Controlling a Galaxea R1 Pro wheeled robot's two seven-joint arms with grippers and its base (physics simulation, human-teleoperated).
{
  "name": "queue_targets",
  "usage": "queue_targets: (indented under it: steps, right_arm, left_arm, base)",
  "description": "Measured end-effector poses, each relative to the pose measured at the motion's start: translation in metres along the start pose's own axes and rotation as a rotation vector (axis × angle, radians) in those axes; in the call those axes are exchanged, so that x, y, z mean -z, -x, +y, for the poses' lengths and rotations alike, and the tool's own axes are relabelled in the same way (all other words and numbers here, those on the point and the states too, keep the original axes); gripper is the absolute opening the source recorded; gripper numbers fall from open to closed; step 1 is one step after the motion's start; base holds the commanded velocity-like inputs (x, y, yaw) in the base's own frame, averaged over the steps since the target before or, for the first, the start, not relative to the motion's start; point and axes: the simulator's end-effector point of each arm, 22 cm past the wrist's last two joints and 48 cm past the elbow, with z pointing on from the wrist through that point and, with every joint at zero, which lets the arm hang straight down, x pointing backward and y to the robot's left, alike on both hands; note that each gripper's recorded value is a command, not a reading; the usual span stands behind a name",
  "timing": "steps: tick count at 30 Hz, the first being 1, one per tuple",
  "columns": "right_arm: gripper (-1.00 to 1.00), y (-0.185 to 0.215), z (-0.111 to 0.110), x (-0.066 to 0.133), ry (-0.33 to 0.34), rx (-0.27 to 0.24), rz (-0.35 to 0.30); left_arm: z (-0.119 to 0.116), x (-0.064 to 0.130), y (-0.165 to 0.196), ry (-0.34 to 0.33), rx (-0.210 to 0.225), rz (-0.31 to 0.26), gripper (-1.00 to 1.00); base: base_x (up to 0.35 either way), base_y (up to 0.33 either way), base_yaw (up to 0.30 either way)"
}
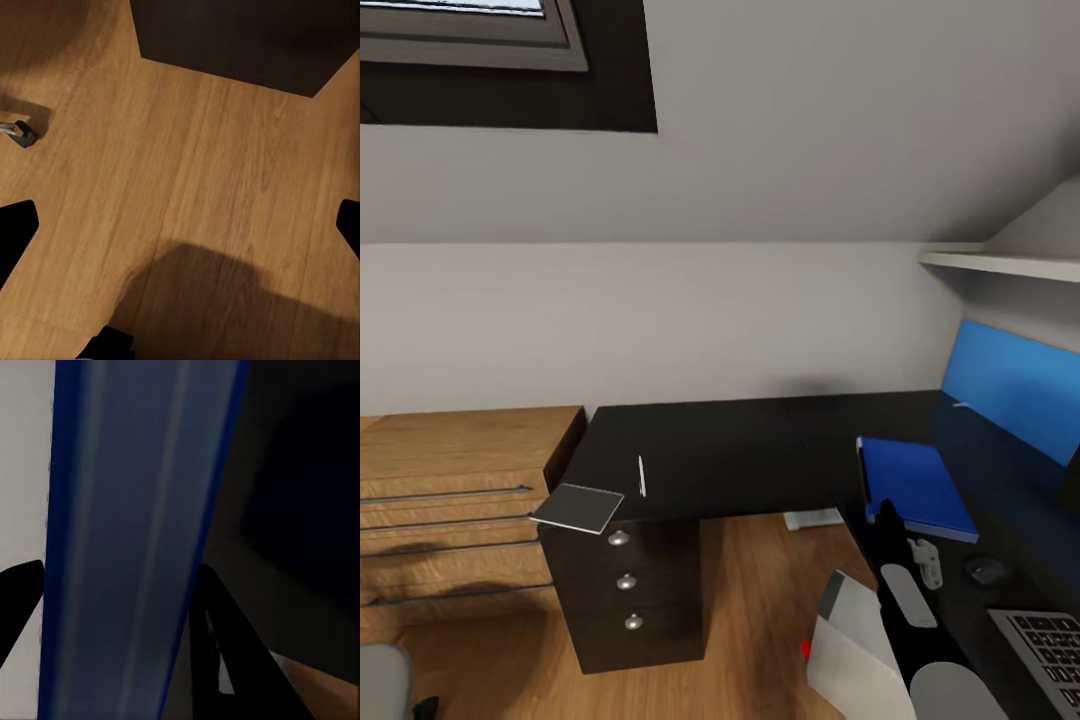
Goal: In the bedroom, organize the workspace by keeping the computer under the desk, ensuring the monitor is on the desk, placing the keyboard on the desk next to the monitor, placing the mouse on the desk next to the keyboard, moving the folder from the swivel chair onto the desk next to the mouse, stacking the notebook on top of the folder with the pen on top of the notebook, and positioning the swivel chair next to the desk.
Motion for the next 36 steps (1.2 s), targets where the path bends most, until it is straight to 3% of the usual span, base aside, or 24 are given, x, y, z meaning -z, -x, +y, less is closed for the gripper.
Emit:
queue_targets:
  steps: [5, 9, 13, 25, 36]
  right_arm:
    - [-1.00, -0.004, -0.003, -0.005, 0.006, 0.018, 0.002]
    - [-1.00, -0.008, -0.005, -0.016, 0.006, 0.101, 0.013]
    - [-1.00, -0.010, -0.003, -0.022, 0.019, 0.139, 0.015]
    - [-1.00, 0.004, -0.008, -0.033, -0.007, 0.159, 0.005]
    - [-1.00, 0.004, -0.010, -0.034, -0.015, 0.138, 0.006]
  left_arm:
    - [0.000, -0.006, -0.005, 0.000, -0.001, 0.000, 1.00]
    - [0.000, -0.012, -0.010, 0.000, -0.001, 0.000, 1.00]
    - [0.000, -0.017, -0.014, 0.000, -0.001, -0.001, 1.00]
    - [0.000, -0.017, -0.014, -0.003, -0.009, -0.003, 1.00]
    - [0.002, -0.018, -0.014, 0.001, -0.006, -0.001, 1.00]
  base:
    - [0.000, 0.000, 0.000]
    - [0.000, 0.000, 0.000]
    - [0.000, 0.000, 0.000]
    - [0.046, -0.030, 0.000]
    - [0.100, -0.006, 0.000]
